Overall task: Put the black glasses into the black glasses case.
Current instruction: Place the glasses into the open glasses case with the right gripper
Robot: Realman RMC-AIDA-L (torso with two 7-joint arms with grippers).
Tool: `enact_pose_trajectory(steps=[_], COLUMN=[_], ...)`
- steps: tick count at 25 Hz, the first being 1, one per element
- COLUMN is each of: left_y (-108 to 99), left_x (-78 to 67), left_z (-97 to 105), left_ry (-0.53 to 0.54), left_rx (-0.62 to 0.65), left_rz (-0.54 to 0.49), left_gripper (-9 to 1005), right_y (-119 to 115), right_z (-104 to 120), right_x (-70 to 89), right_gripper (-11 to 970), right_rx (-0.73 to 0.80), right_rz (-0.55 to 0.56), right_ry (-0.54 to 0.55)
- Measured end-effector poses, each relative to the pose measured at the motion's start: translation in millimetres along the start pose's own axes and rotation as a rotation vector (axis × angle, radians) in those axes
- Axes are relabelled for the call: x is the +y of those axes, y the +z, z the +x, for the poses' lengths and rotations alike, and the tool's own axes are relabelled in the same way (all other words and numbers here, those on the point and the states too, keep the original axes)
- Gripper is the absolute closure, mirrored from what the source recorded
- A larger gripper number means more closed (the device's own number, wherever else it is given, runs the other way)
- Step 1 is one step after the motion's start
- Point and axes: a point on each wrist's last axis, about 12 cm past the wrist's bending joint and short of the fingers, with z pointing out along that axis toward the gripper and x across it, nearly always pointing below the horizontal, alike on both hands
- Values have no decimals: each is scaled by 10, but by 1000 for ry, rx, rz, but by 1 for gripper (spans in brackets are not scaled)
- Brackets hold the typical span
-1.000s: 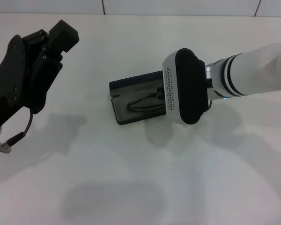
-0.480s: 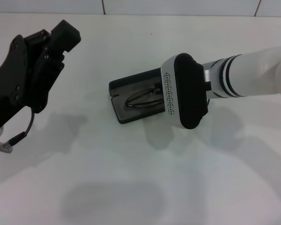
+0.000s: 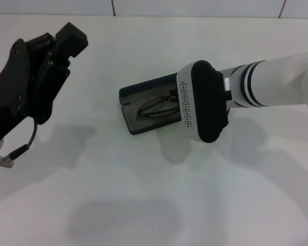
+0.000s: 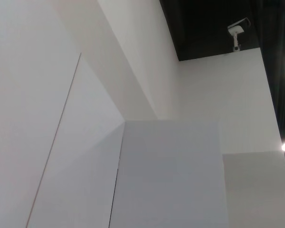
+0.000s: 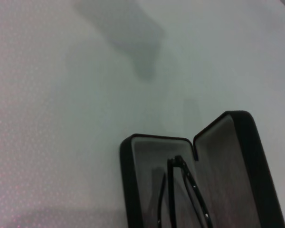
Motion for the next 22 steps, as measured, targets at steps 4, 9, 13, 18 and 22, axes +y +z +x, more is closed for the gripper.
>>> enact_pose_trajectory(steps=[4, 9, 13, 18, 22], left_y=[0, 1, -3, -7, -7], left_x=[0, 1, -4, -9, -11], left_z=[0, 0, 2, 3, 3], left_ry=[0, 0, -1, -1, -1], left_rx=[0, 0, -1, -2, -2], left_rz=[0, 0, -1, -2, -1], left_gripper=[963, 963, 963, 963, 963], right_y=[1, 2, 2, -6, -8], right_z=[13, 13, 14, 17, 10], right_x=[17, 15, 14, 23, 23], right_gripper=[843, 843, 843, 842, 842], right_rx=[0, -1, -3, -8, -12], right_rz=[4, 7, 11, 18, 18], right_ry=[3, 3, 5, 14, 24])
